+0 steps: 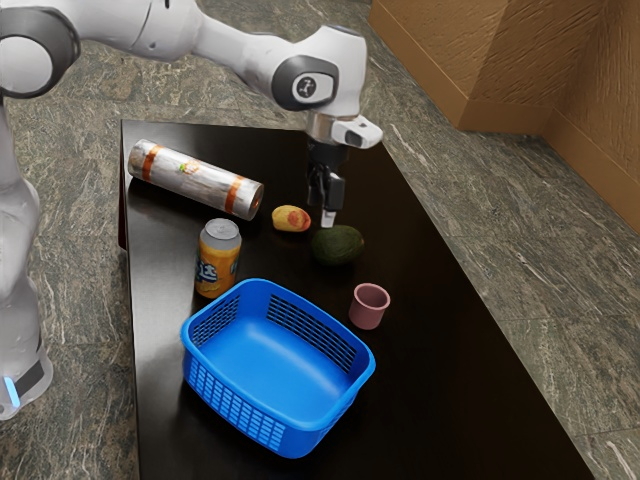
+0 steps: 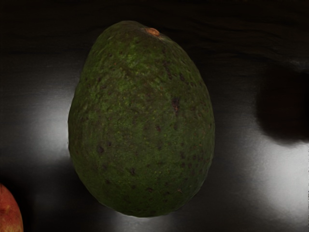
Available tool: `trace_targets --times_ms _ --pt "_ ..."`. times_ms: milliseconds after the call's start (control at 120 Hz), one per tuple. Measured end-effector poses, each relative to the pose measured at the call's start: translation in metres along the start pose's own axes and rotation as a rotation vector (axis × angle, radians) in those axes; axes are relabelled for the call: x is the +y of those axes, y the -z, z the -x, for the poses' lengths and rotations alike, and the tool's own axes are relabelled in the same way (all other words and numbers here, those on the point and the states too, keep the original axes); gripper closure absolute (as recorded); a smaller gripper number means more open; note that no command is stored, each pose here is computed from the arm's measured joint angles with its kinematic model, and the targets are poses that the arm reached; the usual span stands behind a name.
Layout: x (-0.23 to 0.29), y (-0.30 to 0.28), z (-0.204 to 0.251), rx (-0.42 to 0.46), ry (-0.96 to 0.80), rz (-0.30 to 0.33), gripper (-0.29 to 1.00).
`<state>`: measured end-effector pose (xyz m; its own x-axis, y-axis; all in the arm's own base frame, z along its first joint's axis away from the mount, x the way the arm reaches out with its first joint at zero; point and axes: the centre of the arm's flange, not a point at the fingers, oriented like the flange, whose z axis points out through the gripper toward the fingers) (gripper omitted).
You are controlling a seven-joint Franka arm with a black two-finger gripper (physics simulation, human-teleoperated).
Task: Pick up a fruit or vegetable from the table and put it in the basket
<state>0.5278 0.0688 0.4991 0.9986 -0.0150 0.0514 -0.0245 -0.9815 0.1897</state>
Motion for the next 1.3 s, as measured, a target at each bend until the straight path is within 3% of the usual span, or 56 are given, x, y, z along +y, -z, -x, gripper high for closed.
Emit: trace_targets --times_ms 283,508,708,1300 --pt "-0.011 -0.009 -0.009 0.032 -0.046 0.008 0.00" --pt "-0.004 -0.028 0.000 0.055 -0.055 0.069 0.00" --pt "-0.001 -0.028 -0.001 0.095 -0.065 0.085 0.00" --pt "-0.020 -0.030 -0.002 0.126 -0.058 0.080 0.00"
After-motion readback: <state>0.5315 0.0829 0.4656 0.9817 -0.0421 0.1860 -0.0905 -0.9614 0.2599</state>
